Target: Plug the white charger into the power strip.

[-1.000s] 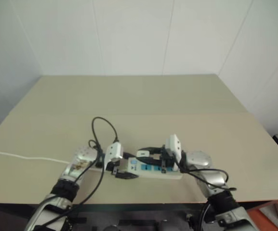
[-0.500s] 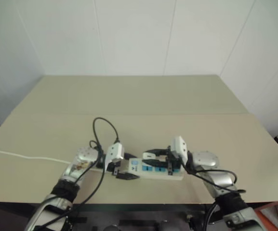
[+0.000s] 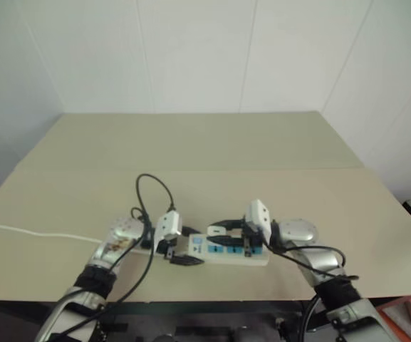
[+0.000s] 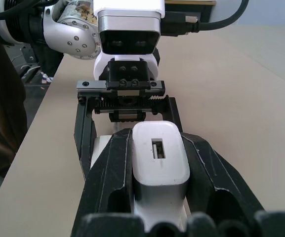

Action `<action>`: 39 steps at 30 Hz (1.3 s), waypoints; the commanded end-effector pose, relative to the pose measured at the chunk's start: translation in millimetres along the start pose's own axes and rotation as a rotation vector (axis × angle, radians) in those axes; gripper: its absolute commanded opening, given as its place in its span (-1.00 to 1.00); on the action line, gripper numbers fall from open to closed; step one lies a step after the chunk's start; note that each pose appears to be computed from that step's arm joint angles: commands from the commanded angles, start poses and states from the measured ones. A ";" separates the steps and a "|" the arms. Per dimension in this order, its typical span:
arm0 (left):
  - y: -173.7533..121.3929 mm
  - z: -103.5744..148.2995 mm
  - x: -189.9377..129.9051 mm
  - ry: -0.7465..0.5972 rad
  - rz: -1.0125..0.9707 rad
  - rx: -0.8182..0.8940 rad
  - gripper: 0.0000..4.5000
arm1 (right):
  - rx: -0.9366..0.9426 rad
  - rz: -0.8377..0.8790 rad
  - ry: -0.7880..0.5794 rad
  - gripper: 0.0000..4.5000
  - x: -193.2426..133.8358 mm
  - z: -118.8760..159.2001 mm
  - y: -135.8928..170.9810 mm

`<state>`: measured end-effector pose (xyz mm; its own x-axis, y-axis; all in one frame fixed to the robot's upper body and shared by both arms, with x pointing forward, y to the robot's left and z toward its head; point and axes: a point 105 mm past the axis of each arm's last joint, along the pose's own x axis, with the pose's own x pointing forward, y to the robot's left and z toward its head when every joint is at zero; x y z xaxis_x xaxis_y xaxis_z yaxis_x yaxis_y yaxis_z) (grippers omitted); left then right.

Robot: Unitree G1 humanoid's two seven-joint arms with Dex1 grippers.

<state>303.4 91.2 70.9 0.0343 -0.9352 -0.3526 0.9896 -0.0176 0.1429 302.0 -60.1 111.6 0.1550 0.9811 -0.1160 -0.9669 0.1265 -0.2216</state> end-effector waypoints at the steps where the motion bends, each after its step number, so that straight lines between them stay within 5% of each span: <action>1: -13.5 -24.6 -4.3 0.085 -0.030 -0.065 0.46 | 0.092 0.001 0.146 -0.48 -8.4 -36.1 5.6; 7: -13.6 -26.7 -9.3 0.089 -0.004 -0.069 0.46 | 0.124 -0.016 0.230 -0.48 -28.0 -55.8 1.7; 17: -10.8 -24.7 -7.5 0.081 0.023 -0.067 0.46 | 0.130 0.036 0.205 -0.48 -13.6 -47.9 6.2; 27: -5.3 -23.8 -6.9 0.072 0.038 -0.065 0.46 | 0.139 0.099 0.188 0.98 -14.6 -34.9 6.5; 30: -3.5 -23.1 -6.0 0.067 0.043 -0.065 0.46 | 0.125 0.079 0.183 0.98 -18.1 -31.1 0.4; 34: 2.5 -15.6 -6.7 0.034 0.067 -0.071 0.98 | 0.097 0.058 0.172 1.00 -25.1 -22.6 -6.8; 39: 9.3 10.1 -21.2 -0.028 0.071 -0.037 0.98 | 0.071 0.021 0.162 1.00 -40.8 -13.3 -16.7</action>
<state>306.7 101.1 69.5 0.0843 -0.9352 -0.3440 0.9942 0.0561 0.0913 311.0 -93.9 102.0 0.1371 0.9513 -0.2759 -0.9846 0.1003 -0.1433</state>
